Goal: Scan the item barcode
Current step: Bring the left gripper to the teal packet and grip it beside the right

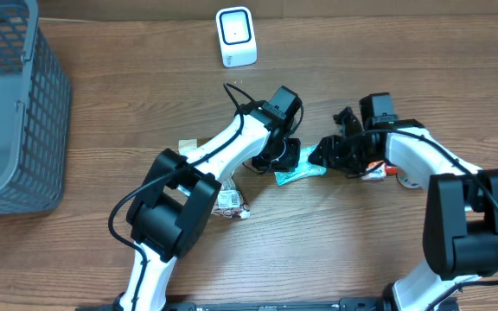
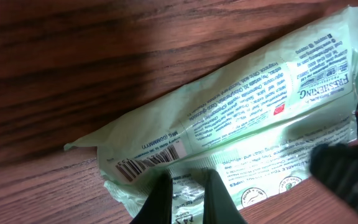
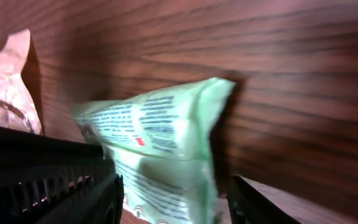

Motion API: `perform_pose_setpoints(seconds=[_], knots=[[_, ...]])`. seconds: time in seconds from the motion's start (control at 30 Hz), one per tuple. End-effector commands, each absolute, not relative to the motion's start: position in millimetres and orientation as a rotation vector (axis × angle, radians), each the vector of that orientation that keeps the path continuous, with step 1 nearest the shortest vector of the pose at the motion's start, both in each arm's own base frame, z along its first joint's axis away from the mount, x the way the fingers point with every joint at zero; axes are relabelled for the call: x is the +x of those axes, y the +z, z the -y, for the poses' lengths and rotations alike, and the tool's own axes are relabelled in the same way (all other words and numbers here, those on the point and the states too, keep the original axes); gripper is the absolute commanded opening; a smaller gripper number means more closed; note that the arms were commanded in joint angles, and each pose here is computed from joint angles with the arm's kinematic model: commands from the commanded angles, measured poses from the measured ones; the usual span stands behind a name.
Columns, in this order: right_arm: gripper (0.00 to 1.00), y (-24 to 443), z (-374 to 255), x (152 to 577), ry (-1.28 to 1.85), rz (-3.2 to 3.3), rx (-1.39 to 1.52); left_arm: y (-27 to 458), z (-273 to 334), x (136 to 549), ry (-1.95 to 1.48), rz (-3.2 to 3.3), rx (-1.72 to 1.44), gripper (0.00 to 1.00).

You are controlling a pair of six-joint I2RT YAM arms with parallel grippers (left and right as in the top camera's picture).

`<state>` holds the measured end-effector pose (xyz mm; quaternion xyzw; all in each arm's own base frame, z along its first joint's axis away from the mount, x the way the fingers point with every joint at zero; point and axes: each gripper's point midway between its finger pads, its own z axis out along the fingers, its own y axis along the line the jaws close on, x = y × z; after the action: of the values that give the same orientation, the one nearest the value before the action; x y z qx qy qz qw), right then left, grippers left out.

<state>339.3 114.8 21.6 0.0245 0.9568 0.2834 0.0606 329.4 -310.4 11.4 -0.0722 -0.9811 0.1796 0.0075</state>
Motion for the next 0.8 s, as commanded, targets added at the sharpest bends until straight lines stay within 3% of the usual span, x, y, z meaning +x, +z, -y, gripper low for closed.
perform_pose_setpoints(seconds=[0.0,0.17,0.43,0.6,0.77], knots=[[0.54,14,-111,338,0.905,-2.901,0.103,-33,289,323,0.387,3.040,-0.175,0.04],[0.54,8,-112,338,0.926,-2.906,0.107,-34,288,323,0.378,3.045,-0.175,0.04],[0.44,-2,-123,334,1.051,-2.912,0.116,-34,286,324,0.359,3.053,-0.174,0.04],[0.32,0,-129,332,1.116,-2.896,0.088,-34,287,324,0.359,3.055,-0.176,0.04],[0.29,0,-123,331,1.117,-2.903,0.123,-33,286,325,0.360,3.056,-0.171,0.04]])
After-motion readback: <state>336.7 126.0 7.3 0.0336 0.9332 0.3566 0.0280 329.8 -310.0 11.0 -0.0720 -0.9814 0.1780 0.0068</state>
